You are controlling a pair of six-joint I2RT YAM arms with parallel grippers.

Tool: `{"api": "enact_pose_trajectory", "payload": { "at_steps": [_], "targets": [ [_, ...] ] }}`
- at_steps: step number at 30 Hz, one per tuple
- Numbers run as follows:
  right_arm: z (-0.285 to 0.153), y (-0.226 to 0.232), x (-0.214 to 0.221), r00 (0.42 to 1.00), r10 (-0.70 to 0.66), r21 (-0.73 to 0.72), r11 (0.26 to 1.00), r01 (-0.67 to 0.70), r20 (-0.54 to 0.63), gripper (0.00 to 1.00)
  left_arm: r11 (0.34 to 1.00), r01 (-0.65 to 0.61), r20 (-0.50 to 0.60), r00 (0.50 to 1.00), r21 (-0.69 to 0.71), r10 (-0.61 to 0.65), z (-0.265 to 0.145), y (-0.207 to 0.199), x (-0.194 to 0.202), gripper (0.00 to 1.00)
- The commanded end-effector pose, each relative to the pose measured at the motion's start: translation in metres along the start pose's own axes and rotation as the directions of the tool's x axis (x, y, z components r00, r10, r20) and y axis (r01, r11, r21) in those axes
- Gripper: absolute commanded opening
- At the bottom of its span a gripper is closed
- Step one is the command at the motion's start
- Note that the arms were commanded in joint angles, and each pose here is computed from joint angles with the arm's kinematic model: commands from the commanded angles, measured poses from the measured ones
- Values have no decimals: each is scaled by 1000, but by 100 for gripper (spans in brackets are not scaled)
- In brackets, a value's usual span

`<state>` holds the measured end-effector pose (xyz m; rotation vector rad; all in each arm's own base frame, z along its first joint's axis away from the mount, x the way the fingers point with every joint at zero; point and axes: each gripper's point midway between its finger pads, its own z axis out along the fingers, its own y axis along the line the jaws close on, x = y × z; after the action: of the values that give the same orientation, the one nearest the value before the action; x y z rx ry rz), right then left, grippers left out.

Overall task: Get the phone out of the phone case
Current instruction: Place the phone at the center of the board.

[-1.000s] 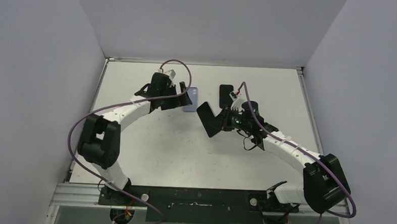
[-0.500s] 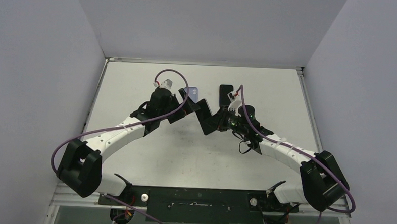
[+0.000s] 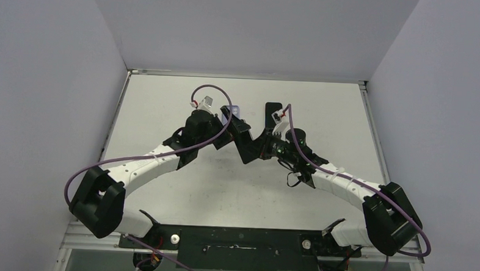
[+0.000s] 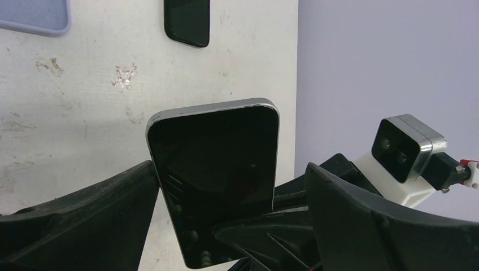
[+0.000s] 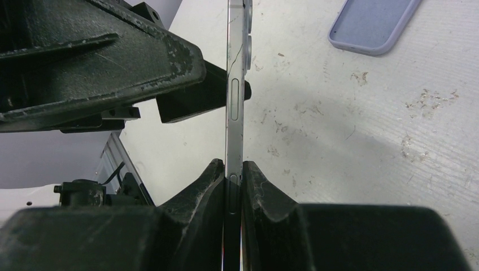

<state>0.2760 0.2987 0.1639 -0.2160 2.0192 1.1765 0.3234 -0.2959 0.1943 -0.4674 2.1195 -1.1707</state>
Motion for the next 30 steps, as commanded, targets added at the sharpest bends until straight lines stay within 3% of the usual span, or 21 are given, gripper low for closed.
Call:
{"api": "enact_pose_trajectory", "payload": {
  "at_steps": [1,6,13,17,18,21,25,30],
  "targets": [
    [-1,25,-24,993,-64,-77,994,72,99,0,999,7,-5,1000,49,-7,5,-18,4,96],
    [1,26,-20,992,-82,-73,993,89,91,0,1000,-16,-3,1000,-15,16,10,-7,14,89],
    [2,24,-13,991,-107,-50,993,111,79,0,998,-42,20,999,-55,43,13,2,18,68],
    [1,18,-9,991,-109,-27,993,111,74,3,994,-83,41,995,-69,86,10,4,12,30],
    [1,16,-8,991,-109,-22,994,111,72,6,993,-96,45,994,-75,99,9,4,11,20],
    [-2,13,-7,991,-113,-9,993,114,72,21,979,-162,51,984,-123,169,8,13,6,4],
    [-7,1,-6,991,-120,50,992,117,63,44,931,-283,7,956,-232,293,7,38,0,0],
    [-21,-25,-3,994,-102,149,984,94,50,72,819,-458,-139,888,-344,438,10,74,1,0]
  ]
}}
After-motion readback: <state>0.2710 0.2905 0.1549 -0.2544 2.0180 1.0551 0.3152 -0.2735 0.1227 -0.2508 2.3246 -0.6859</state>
